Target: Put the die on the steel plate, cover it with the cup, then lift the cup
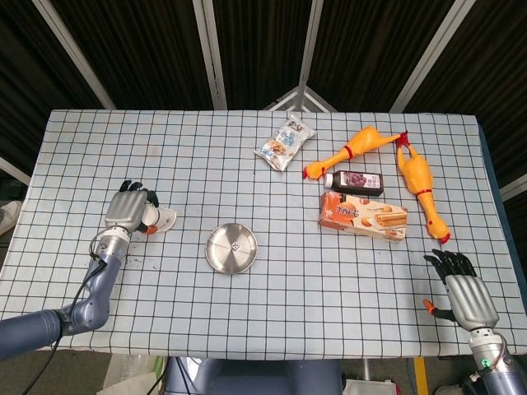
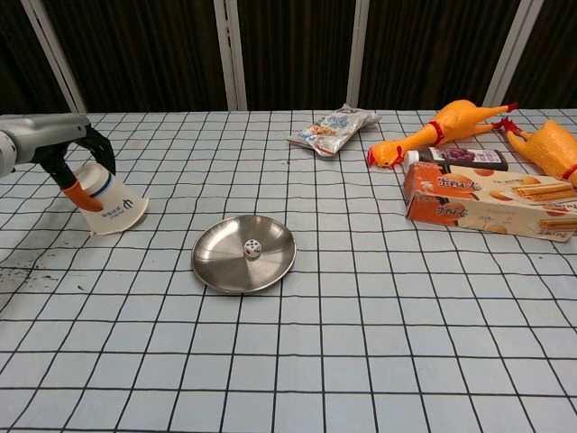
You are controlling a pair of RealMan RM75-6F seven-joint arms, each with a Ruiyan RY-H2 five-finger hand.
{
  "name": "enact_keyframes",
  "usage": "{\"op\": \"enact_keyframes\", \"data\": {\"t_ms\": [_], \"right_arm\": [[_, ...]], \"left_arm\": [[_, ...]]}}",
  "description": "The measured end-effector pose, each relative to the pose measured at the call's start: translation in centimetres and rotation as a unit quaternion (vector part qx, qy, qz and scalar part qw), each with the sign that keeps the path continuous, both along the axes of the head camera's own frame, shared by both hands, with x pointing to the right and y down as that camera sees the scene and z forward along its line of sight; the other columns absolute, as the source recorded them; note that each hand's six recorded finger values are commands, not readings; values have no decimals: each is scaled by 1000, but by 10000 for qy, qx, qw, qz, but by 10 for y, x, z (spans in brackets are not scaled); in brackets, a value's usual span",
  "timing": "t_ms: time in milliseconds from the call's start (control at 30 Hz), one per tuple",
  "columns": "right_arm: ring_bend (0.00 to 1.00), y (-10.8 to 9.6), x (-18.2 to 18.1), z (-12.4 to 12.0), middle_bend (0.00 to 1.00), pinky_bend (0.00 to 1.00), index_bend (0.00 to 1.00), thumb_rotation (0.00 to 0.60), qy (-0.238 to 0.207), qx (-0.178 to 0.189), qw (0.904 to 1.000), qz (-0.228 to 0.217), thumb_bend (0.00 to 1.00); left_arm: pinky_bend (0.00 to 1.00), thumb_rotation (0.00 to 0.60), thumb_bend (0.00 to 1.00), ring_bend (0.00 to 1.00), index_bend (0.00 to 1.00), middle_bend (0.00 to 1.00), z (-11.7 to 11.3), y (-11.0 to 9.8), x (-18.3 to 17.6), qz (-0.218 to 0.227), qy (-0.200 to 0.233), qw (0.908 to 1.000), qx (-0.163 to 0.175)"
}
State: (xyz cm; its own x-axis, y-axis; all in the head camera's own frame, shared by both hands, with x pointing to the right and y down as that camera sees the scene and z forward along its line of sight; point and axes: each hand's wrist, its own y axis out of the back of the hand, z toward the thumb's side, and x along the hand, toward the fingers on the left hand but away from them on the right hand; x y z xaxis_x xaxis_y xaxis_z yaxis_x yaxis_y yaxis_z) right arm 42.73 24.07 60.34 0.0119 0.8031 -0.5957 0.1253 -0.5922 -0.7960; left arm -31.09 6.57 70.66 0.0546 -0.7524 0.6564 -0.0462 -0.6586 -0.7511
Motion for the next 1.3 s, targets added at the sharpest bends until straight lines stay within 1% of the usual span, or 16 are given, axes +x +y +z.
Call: {"op": "enact_keyframes", "data": {"t_ms": [33,100,167,267,400,500,633,700,733,767,833,933,1033,1133,1167,1300], "right_arm": [[83,0,0,0,108,0,181,600,1,-1,10000,-3,260],[83,0,-1,0,108,0,181,600,0,-7,10000,-14,260],[83,0,-1,1,108,0,181,600,-6,-13,10000,-22,260],[83,0,-2,1,108,0,181,600,-7,-23,10000,-30,260],[83,1,-3,1,108,0,181,600,-8,-33,10000,-36,260],[83,1,-4,1,107,0,181,600,-24,-20,10000,-43,260],[83,0,-3,0,107,0,181,600,-13,-7,10000,-45,260],[83,0,-3,0,107,0,181,600,-4,7,10000,-49,260],[83,0,-3,0,108,0,181,600,-1,15,10000,-49,260],[83,-1,-3,-1,108,0,181,600,4,25,10000,-45,260],[83,-1,-2,-1,108,0,181,600,19,43,10000,-36,260],[83,-2,0,-3,108,0,181,600,51,100,9999,-24,260],[83,-5,2,-8,108,0,181,600,111,223,9997,0,261],[83,-7,6,-13,108,0,181,600,230,387,9990,31,260],[83,-9,8,-15,108,0,181,600,295,460,9985,62,260],[83,-10,17,-22,108,0,181,600,427,631,9967,271,260]], "left_arm": [[45,600,244,121,386,294,0,0,0,-7,-5,10000,-2],[44,600,241,104,332,225,-1,0,0,-24,-2,10000,-4],[42,600,209,85,263,142,-2,-1,0,-50,14,10000,-13],[42,600,163,62,196,73,-5,-2,0,-57,40,10000,0],[41,600,109,26,163,29,-10,-6,1,9,44,9999,92],[36,600,87,2,147,11,-15,-8,2,67,41,9998,174],[33,600,81,0,139,6,-21,-9,6,115,104,9996,215],[35,600,124,0,146,11,-27,-9,12,127,258,9993,238],[36,600,165,0,164,29,-32,-8,16,133,388,9989,246],[37,600,216,0,189,65,-36,-7,19,142,499,9983,251],[38,600,252,0,223,123,-47,-4,26,185,731,9968,265],[38,600,253,0,280,151,-75,6,34,357,1128,9923,374],[38,600,252,0,311,155,-103,20,25,558,1221,9890,620],[38,600,253,0,310,147,-122,40,1,672,1025,9888,856],[38,600,253,0,308,141,-128,51,-12,690,888,9892,945],[38,600,253,0,301,124,-141,86,-57,500,472,9899,1238]]}}
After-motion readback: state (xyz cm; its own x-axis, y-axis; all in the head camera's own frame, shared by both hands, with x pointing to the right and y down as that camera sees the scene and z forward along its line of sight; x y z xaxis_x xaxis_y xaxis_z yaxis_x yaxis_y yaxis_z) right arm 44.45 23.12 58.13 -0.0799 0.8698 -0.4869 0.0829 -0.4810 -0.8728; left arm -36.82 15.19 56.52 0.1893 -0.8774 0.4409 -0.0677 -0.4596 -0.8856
